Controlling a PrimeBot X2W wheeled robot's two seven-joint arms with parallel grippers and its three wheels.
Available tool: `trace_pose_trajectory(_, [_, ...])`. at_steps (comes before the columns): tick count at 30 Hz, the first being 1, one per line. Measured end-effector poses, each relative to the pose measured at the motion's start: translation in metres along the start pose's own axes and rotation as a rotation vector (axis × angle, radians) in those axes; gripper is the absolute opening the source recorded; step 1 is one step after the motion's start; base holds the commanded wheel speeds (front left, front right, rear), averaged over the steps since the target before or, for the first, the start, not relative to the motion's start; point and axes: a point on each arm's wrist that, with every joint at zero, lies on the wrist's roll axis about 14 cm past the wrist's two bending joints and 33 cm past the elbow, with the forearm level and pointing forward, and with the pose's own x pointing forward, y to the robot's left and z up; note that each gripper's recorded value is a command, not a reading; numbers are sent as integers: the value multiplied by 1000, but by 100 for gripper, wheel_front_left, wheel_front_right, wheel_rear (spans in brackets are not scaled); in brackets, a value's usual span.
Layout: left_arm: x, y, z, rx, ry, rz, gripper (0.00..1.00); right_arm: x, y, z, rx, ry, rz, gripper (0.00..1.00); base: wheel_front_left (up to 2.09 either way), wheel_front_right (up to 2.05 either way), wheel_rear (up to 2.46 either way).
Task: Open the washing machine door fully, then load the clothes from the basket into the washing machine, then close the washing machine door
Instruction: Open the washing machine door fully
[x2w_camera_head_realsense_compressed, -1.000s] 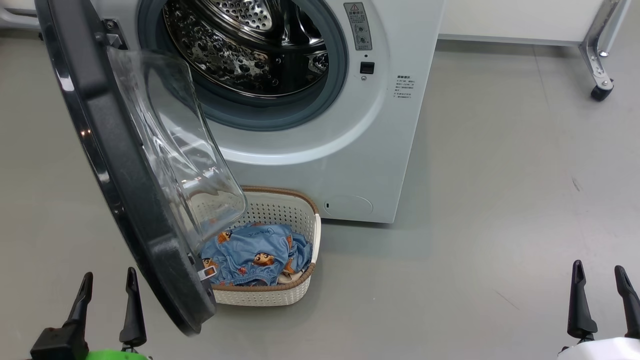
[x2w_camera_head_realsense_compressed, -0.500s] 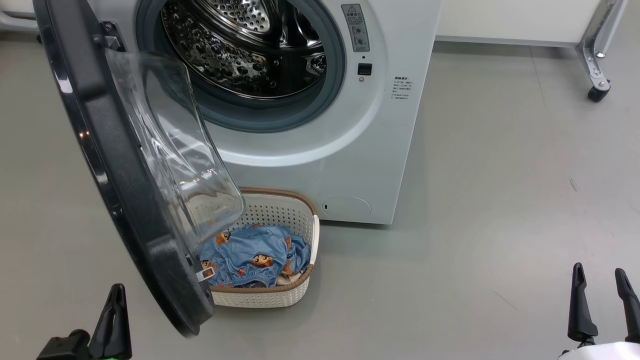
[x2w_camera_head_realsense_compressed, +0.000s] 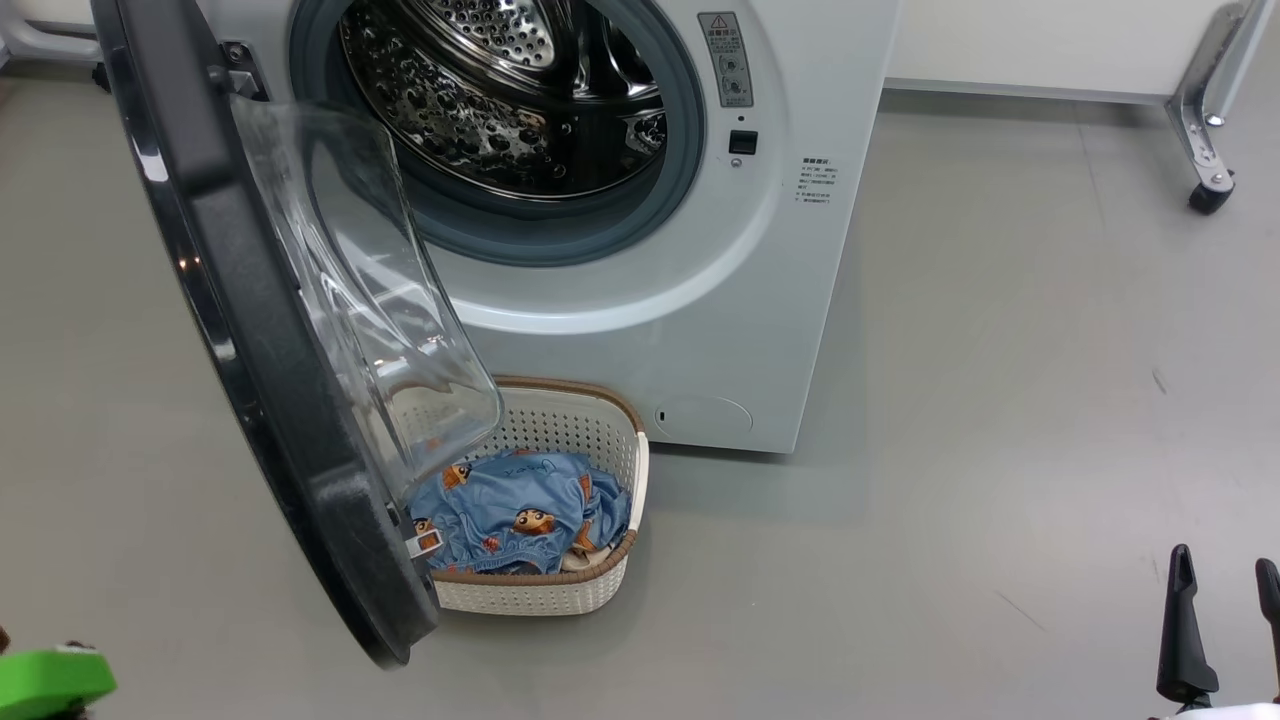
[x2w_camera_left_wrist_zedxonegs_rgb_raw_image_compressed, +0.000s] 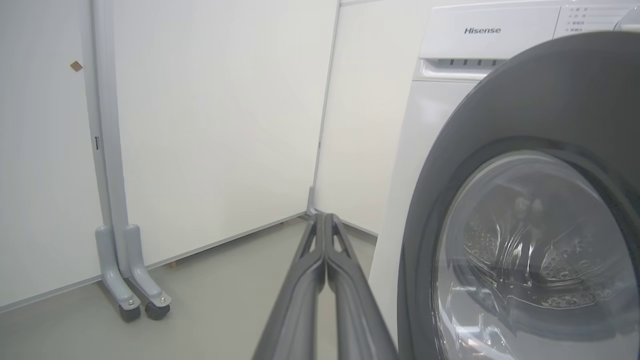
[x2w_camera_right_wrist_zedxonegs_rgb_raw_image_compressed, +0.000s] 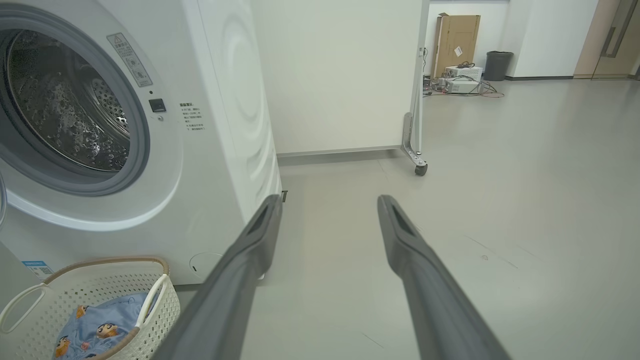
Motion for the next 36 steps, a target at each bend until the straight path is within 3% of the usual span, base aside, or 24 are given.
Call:
trace_pose_trajectory(4, [11, -6, 40, -38, -133, 1, 0, 1, 4, -1, 6, 3, 13, 100, 0, 0, 0])
trace_pose_trajectory(8, [13, -30, 78, -64, -254, -79, 0, 4, 7, 1, 0, -3, 24, 100, 0, 0, 0])
trace_pose_trajectory(12, [5, -77, 121, -102, -387, -246, 0, 6, 12, 2, 5, -7, 39, 100, 0, 0, 0])
trace_pose_trajectory(17, [-24, -151, 143, -245, -430, -528, 0, 7, 19, -1, 13, 3, 64, 100, 0, 0, 0])
trace_pose_trajectory(21, [-55, -201, 140, -401, -325, -715, 0, 9, 24, -2, 16, 4, 77, 100, 0, 0, 0])
trace_pose_trajectory(25, [-80, -228, 102, -448, -104, -806, 0, 10, 32, -2, 18, 5, 105, 100, 0, 0, 0])
trace_pose_trajectory(31, [-108, -238, 37, -446, 200, -827, 0, 10, 35, -3, 19, 8, 114, 100, 0, 0, 0])
trace_pose_trajectory(34, [-114, -235, 12, -481, 326, -792, 0, 12, 37, -5, 18, 14, 119, 100, 0, 0, 0])
trace_pose_trajectory(36, [-111, -228, -2, -440, 367, -753, 0, 12, 41, -7, 21, 20, 134, 100, 0, 0, 0])
